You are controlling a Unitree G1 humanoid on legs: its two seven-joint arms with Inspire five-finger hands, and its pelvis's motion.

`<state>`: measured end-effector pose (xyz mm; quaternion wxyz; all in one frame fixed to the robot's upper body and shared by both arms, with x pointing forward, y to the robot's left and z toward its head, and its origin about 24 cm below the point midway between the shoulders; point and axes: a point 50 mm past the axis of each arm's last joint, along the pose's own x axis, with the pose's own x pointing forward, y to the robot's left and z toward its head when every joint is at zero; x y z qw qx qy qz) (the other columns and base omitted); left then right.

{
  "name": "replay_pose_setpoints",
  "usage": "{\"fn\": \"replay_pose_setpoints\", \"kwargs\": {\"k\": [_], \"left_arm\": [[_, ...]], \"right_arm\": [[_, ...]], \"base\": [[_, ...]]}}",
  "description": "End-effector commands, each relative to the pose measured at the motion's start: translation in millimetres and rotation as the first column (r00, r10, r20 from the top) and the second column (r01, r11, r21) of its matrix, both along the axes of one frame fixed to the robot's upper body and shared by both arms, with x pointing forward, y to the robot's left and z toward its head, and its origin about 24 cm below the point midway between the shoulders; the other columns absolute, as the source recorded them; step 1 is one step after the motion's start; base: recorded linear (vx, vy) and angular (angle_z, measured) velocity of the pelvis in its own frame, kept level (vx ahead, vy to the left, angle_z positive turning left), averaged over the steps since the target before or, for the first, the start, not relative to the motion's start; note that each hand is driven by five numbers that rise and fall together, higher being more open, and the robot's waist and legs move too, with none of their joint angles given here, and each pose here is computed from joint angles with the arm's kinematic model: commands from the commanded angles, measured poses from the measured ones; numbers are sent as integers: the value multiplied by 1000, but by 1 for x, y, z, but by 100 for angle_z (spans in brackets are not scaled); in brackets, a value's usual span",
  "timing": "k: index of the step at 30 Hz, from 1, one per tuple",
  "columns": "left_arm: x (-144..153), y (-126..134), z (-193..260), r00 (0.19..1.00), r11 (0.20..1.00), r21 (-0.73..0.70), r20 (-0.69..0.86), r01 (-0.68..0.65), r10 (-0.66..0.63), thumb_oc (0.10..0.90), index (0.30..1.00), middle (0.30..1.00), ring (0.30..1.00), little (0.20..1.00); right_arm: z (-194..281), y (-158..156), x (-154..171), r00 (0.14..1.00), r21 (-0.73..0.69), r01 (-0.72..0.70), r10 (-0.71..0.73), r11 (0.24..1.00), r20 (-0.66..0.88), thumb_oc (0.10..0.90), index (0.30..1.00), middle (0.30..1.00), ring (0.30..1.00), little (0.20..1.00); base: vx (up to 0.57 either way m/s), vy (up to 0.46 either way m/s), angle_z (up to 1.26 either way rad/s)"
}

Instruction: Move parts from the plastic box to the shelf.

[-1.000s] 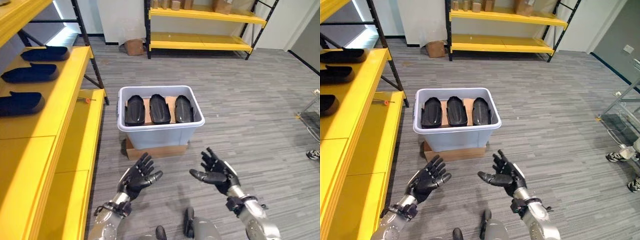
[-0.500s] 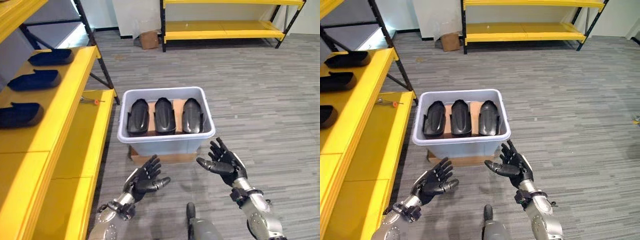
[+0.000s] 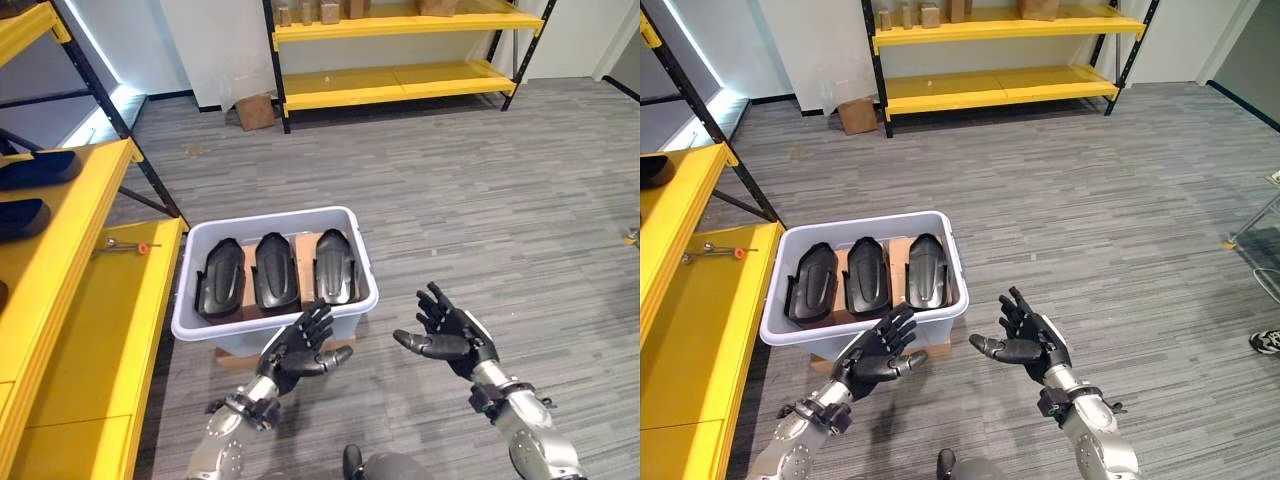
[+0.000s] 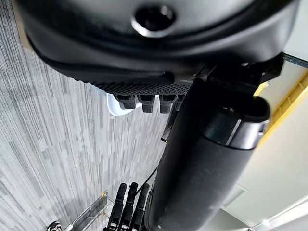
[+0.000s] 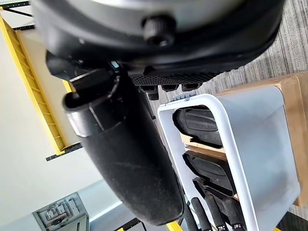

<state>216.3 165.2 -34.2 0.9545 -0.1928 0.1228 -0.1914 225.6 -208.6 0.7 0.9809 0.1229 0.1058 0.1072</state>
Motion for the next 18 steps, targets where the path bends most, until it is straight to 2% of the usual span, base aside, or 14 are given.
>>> {"fn": "replay_pose_setpoints", "kwargs": {"k": [1, 9, 18], "left_arm": [[12, 9, 34, 975, 999, -18, 219, -39, 42, 900, 1000, 1000, 1000, 1000], [3, 24, 23, 980, 998, -22, 185, -67, 70, 900, 1000, 1000, 1000, 1000], [7, 26, 36, 964, 995, -8, 246, -97, 96, 900, 1000, 1000, 1000, 1000]], "right_arm": [[45, -9, 13, 972, -54, 14, -1, 998, 236, 900, 1000, 1000, 1000, 1000], [48, -3, 10, 960, -106, -15, 44, 994, 277, 900, 1000, 1000, 1000, 1000], [59, -1, 20, 949, -160, -6, 56, 987, 311, 900, 1000, 1000, 1000, 1000]], "base": [[134, 127, 25], [134, 157, -29], [90, 106, 13]]}}
